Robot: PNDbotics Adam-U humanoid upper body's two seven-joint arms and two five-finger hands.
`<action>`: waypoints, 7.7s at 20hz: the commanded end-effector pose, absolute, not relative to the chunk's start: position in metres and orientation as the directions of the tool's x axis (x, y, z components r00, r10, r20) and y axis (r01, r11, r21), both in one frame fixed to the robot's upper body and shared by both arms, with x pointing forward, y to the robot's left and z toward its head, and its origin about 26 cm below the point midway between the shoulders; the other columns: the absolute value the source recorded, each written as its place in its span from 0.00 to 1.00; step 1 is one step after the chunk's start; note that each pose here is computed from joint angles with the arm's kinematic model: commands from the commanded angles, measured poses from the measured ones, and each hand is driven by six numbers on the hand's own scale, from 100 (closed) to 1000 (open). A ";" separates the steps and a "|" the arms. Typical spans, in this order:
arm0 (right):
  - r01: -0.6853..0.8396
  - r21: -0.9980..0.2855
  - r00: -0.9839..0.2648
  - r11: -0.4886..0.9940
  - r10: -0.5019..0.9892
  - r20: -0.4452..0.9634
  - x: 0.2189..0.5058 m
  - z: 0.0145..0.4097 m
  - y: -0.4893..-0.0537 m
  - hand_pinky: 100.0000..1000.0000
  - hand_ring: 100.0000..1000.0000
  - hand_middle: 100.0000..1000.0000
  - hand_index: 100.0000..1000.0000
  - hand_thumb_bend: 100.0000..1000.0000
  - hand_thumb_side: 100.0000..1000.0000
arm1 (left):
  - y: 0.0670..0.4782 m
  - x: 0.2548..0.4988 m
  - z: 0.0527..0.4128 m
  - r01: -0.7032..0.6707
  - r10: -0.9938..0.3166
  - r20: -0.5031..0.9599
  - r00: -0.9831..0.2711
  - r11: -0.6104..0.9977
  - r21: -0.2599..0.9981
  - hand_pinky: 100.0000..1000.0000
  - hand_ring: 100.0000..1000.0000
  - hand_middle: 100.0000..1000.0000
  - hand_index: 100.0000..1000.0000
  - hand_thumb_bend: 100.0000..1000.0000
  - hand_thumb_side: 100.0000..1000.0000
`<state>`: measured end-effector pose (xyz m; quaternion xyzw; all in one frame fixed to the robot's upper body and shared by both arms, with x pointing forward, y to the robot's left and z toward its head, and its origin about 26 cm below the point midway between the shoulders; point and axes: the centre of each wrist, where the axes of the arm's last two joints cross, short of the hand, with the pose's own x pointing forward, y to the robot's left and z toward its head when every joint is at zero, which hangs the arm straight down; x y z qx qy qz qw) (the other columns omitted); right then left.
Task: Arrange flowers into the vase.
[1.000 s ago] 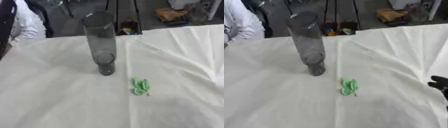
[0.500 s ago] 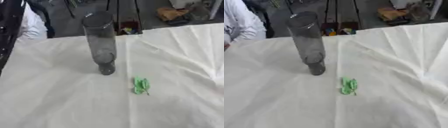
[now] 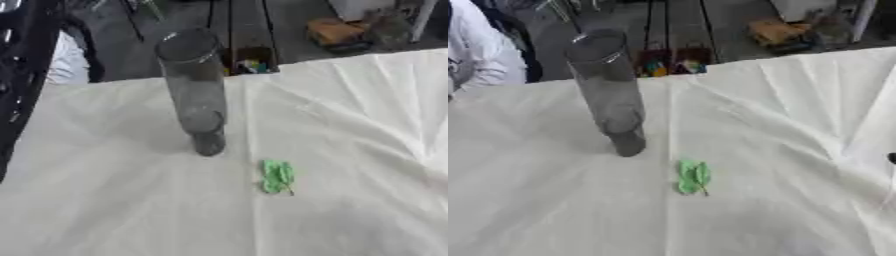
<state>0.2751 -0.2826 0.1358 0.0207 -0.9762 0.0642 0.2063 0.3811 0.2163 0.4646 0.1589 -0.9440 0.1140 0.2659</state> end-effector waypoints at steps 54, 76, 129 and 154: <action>-0.097 -0.106 -0.900 0.990 -0.041 0.435 0.280 0.147 -0.270 0.72 0.79 0.53 0.64 0.00 1.00 | 0.193 0.378 0.441 -0.328 -0.273 0.493 -0.826 0.944 -0.027 0.00 0.00 0.00 0.00 0.00 0.87; -0.099 -0.096 -0.897 0.990 -0.046 0.440 0.279 0.147 -0.270 0.73 0.79 0.53 0.64 0.00 1.00 | 0.180 0.379 0.426 -0.314 -0.287 0.507 -0.813 0.949 0.034 0.00 0.00 0.00 0.00 0.00 0.89; -0.088 -0.083 -0.885 0.993 -0.039 0.464 0.280 0.147 -0.269 0.75 0.80 0.51 0.64 0.00 1.00 | 0.181 0.390 0.400 -0.406 -0.439 0.537 -0.720 0.894 0.187 0.12 0.35 0.33 0.02 0.00 1.00; -0.085 -0.083 -0.880 0.993 -0.035 0.474 0.279 0.146 -0.270 0.75 0.80 0.51 0.65 0.00 1.00 | 0.197 0.390 0.389 -0.508 -0.614 0.436 -0.658 0.790 0.345 0.15 0.39 0.39 0.27 0.00 0.88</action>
